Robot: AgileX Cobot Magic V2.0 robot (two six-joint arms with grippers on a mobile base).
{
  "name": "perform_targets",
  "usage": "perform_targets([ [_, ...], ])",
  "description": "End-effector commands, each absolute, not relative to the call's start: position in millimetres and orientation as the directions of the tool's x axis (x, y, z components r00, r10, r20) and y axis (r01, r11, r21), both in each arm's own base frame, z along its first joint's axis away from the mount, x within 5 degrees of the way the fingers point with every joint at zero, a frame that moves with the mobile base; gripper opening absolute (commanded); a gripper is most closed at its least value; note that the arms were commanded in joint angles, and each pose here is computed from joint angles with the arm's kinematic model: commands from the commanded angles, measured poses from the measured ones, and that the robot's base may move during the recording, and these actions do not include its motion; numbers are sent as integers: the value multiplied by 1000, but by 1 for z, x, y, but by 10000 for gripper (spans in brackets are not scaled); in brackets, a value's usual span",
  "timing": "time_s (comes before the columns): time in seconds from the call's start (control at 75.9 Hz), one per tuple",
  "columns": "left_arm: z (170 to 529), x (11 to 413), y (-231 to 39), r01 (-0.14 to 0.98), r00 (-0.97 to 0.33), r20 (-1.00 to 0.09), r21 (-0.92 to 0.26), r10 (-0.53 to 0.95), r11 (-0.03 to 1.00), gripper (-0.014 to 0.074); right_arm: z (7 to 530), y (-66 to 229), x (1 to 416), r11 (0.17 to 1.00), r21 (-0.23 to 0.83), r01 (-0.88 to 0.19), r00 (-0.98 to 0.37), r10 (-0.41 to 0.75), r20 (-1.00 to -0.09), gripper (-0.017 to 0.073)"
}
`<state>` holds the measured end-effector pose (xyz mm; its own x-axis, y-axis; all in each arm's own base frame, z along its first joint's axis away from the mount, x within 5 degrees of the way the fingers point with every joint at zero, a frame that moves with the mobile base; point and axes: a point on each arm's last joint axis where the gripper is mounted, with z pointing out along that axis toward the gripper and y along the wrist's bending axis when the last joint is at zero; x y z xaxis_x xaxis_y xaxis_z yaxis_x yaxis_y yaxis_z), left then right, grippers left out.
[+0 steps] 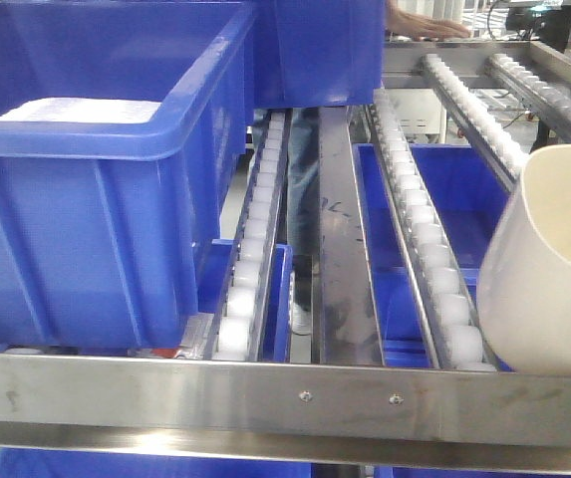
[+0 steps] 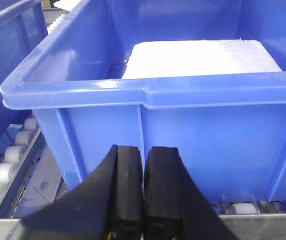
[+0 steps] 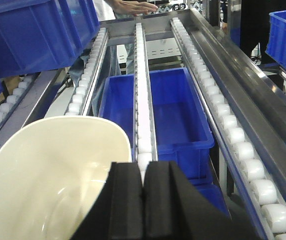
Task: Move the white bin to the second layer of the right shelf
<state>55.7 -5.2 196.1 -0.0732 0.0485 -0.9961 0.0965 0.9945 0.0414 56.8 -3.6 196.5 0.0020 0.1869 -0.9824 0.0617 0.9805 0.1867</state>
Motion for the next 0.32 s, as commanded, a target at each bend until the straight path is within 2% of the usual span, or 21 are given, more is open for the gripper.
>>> perform_targets([
  [0.0, 192, 56, -6, 98, -9, -999, 38, 39, 994, 85, 212, -3, 54, 984, 172, 40, 129, 166, -978, 55],
  [0.303, 192, 56, -6, 98, -9, -999, 38, 39, 994, 85, 212, -3, 54, 984, 172, 40, 129, 166, -978, 55],
])
